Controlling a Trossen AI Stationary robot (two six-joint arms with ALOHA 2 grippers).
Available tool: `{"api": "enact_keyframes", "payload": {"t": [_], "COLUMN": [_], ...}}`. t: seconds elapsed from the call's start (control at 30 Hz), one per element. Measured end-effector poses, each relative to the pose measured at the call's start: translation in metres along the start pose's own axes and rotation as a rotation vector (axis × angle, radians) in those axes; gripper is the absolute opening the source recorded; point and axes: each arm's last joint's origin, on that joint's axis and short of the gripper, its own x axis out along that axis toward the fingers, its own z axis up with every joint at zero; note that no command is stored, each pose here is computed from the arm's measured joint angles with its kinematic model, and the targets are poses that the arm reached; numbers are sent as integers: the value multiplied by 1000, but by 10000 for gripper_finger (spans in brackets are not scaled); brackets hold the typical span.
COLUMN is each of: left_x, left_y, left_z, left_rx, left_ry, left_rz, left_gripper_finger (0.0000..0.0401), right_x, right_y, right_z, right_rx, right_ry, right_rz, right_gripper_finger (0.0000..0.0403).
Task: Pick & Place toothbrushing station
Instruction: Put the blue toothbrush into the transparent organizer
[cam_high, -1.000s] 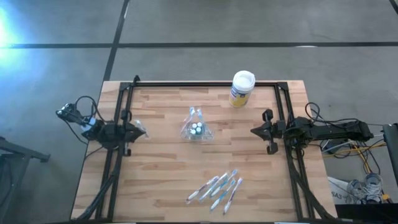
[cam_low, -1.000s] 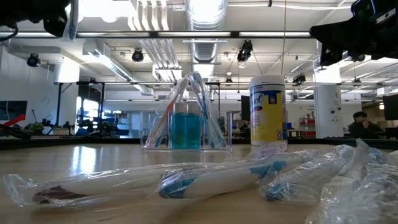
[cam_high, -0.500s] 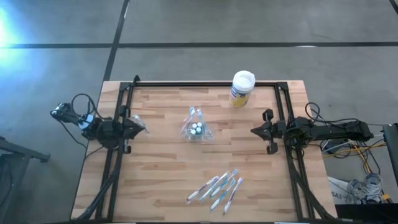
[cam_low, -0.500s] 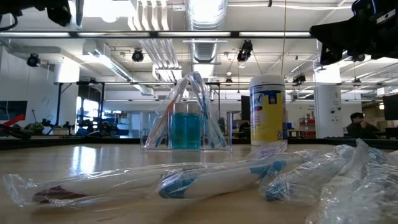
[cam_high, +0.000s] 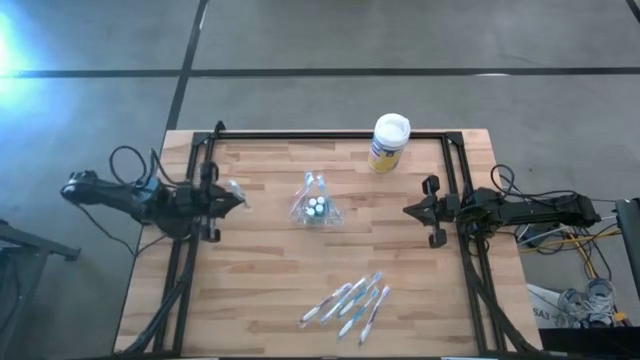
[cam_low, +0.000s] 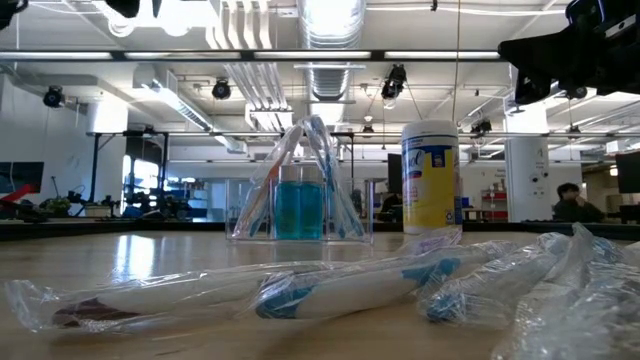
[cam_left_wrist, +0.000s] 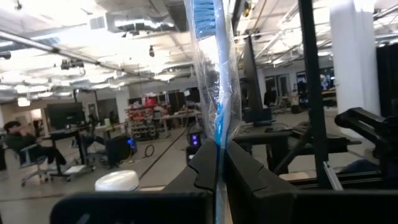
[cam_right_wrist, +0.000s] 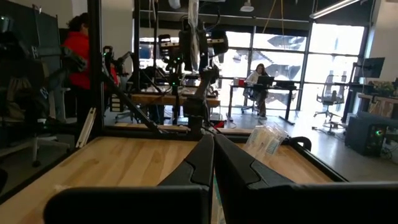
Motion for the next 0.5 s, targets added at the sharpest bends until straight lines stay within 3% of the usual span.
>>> {"api": "enact_keyframes", "payload": {"t": [0.37,0.5], "left_x": [33,44], "left_y": [28,29], "left_z": [-22,-37], "left_rx": [-86,-86], "left_ry": [60,21], "left_rz": [-41,-129], "left_gripper_finger": [13,13], "right_x": [0,0], "right_y": [0,0], "right_z": [0,0], "right_rx": [-7,-8], "right_ry": [0,0], "right_rz": [0,0], "right_gripper_finger": [8,8]}}
